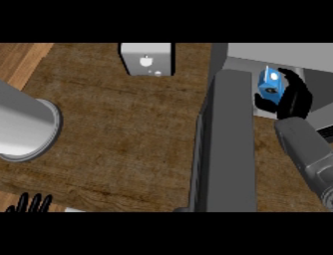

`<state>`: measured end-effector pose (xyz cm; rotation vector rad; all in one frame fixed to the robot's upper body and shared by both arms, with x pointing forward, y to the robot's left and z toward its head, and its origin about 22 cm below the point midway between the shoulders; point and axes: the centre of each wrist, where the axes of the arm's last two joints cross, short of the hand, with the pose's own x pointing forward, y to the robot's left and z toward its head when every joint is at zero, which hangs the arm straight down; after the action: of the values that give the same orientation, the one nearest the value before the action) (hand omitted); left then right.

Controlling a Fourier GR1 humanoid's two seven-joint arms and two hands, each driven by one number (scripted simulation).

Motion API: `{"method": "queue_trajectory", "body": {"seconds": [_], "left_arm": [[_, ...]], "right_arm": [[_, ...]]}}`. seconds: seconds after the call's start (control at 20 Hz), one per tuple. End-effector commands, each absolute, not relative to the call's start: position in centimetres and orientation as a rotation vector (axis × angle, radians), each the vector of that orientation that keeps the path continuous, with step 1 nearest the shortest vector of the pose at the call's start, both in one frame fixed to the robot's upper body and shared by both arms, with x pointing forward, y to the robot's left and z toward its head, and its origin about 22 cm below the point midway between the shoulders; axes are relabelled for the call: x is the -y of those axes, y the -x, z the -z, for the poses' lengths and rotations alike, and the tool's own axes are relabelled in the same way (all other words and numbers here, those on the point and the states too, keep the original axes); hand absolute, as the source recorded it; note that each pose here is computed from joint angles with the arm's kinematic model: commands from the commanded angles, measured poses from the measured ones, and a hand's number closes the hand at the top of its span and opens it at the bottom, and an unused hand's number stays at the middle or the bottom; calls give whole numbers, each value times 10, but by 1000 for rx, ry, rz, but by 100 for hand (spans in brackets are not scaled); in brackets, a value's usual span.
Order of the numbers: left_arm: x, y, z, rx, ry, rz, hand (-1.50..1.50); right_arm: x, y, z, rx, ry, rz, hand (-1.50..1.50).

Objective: Pick up the milk, place it into the microwave and close the microwave

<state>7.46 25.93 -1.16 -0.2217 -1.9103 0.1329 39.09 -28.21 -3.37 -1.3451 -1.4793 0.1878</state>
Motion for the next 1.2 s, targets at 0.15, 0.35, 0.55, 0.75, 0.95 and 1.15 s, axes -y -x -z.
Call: {"method": "queue_trajectory", "body": {"seconds": [0.15,0.35,0.55,0.75,0.95,1.15], "left_arm": [[-260,-76,14,1895,231,-123,-150],[-255,-77,21,1885,227,-137,-150],[-259,-83,20,1913,215,-125,-150],[-261,-81,15,1910,229,-106,-150],[-263,-80,13,1919,205,-112,-150],[-268,-75,14,1912,204,-141,-150]], "right_arm": [[236,-411,17,1677,1200,-460,-150],[229,-411,18,1695,1086,-510,-150],[207,-411,20,1719,1005,-530,-150],[203,-416,12,1749,900,-549,-150],[182,-415,13,1794,753,-417,-150],[181,-404,30,1816,630,-353,-150]]}}
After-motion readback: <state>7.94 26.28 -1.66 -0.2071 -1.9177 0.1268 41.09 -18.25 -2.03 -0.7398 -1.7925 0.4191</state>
